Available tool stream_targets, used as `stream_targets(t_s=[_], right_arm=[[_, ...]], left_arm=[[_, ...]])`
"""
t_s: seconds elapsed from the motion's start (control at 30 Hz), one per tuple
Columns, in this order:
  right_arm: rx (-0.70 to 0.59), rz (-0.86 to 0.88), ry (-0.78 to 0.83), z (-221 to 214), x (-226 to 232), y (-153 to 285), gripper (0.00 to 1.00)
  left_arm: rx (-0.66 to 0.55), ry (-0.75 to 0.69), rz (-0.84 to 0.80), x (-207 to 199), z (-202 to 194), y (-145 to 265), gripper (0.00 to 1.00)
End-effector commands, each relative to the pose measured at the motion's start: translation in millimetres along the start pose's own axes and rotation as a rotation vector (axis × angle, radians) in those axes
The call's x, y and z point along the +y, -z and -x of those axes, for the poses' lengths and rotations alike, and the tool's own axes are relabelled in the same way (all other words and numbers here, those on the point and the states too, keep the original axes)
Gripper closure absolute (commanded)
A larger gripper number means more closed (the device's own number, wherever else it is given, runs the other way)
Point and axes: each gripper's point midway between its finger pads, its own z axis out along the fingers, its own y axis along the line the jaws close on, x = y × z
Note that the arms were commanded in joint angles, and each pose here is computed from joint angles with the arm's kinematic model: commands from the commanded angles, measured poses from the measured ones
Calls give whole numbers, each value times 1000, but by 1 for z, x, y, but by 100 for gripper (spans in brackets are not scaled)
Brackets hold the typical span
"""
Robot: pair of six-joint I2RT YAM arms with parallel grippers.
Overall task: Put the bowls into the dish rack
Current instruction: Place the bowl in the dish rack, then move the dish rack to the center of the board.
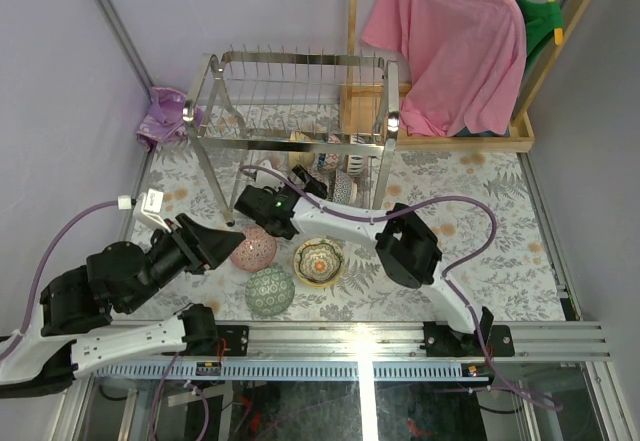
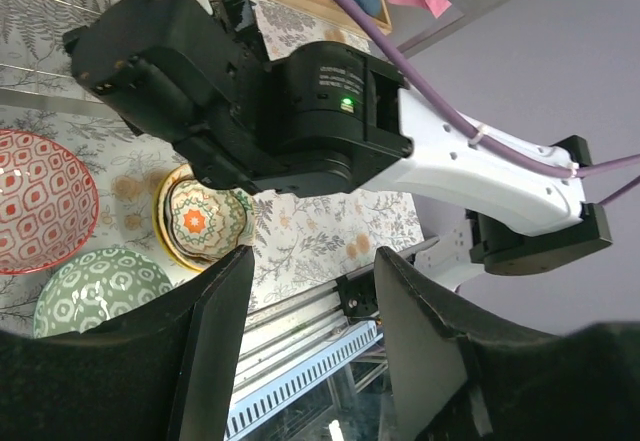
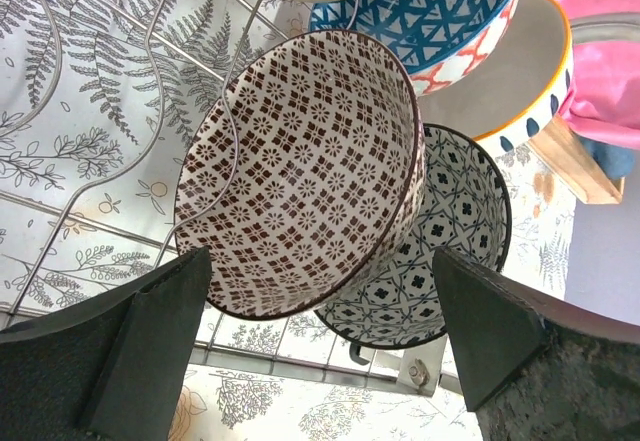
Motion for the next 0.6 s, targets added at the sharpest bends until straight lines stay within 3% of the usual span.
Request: stream_targets(t_s=[0.0, 0.57], right_arm=[[-56, 58, -90, 16, -12, 23, 1], [-244, 286, -270, 14, -38, 96, 1]], left_arm=[[-32, 6, 35, 0, 10, 1, 49], [-63, -39, 139, 6, 14, -15, 48]])
